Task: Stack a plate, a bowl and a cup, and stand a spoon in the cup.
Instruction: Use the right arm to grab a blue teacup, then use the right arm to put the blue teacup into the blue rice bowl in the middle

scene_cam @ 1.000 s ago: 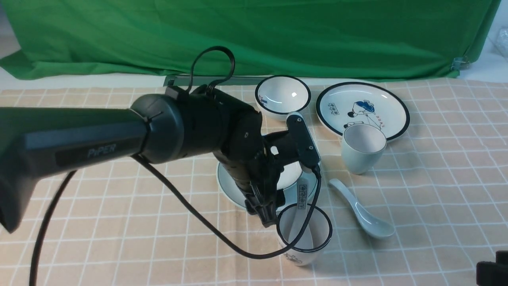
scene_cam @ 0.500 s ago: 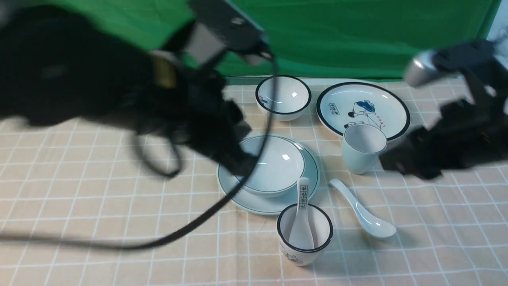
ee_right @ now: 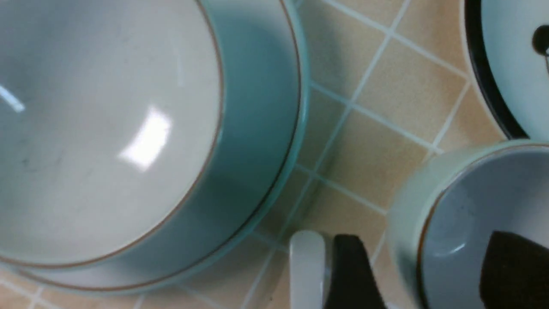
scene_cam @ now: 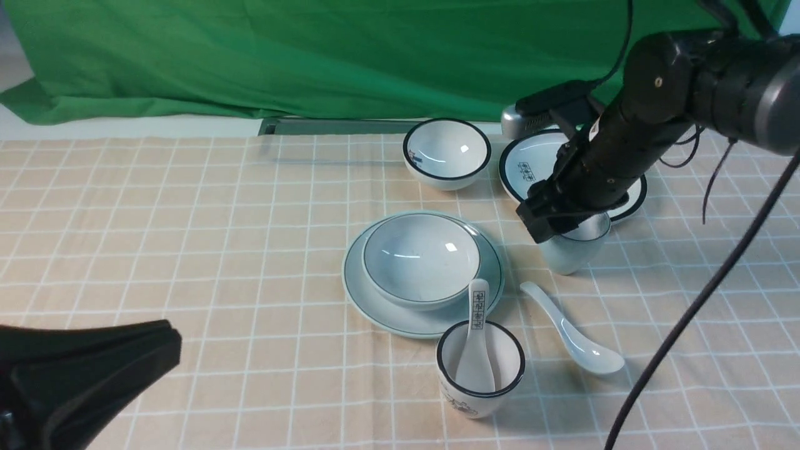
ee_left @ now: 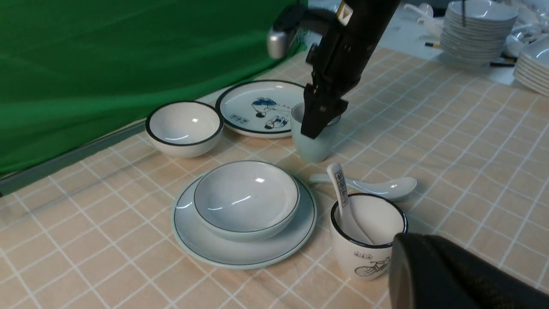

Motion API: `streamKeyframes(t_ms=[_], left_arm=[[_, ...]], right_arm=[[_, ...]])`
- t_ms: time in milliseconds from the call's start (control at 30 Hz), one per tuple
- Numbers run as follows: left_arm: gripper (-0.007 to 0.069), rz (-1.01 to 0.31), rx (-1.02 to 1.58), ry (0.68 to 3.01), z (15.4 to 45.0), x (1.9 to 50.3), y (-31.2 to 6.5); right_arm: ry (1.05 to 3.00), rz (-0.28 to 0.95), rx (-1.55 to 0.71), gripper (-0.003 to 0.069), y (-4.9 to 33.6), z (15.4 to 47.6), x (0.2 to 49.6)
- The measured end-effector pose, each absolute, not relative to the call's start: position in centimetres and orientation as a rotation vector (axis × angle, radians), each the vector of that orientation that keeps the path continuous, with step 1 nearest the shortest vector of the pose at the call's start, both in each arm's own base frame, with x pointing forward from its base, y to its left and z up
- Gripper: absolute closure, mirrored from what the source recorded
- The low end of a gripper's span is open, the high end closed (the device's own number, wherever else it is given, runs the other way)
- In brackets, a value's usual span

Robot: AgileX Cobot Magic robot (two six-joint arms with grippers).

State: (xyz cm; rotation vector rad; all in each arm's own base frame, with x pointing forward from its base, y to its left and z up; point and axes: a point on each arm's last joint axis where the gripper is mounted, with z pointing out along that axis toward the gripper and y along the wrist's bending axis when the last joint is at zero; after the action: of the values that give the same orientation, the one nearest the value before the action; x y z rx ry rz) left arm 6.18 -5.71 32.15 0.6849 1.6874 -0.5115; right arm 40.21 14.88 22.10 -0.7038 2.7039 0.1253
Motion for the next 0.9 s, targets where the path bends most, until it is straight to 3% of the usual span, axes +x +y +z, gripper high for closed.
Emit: streamKeyframes(t_ms=[100,267,300,333,567,667,767,900], left_arm=[[0.0624,-0.517,0.670,1.661,32.4,5.9,-5.5],[0.0624,-0.523,0.663,1.663,32.4,5.9,-5.5],[0.0624,-0.526,0.660,1.665,32.4,5.9,-5.5],[0.0624,-0.526,0.660,1.665,32.4,5.9,-5.5],[0.0624,-0.526,0.660,1.666,32.4,5.9,-5.5],[0.0624,-0.526,0.660,1.666,32.4,5.9,-5.5],[0.0624,-0.525,0.661,1.666,32.4,5.9,-5.5],[0.0624,-0.525,0.661,1.666,32.4,5.9,-5.5]], right_arm=[[2.727,0.122,-0.701,0.0284,15.0,20.9,40.9],[2.761,0.120,-0.709,0.0472,14.9,20.2,40.8],[2.771,0.120,-0.715,0.0554,14.9,20.5,40.7],[2.777,0.122,-0.718,0.0578,14.9,20.9,40.5],[2.632,0.184,-0.785,0.0578,17.5,27.5,37.9],[2.508,0.284,-0.895,0.0578,21.6,30.3,35.0],[2.469,0.329,-0.962,0.0578,24.1,29.8,34.1],[2.450,0.343,-0.978,0.0578,26.5,26.6,35.0]])
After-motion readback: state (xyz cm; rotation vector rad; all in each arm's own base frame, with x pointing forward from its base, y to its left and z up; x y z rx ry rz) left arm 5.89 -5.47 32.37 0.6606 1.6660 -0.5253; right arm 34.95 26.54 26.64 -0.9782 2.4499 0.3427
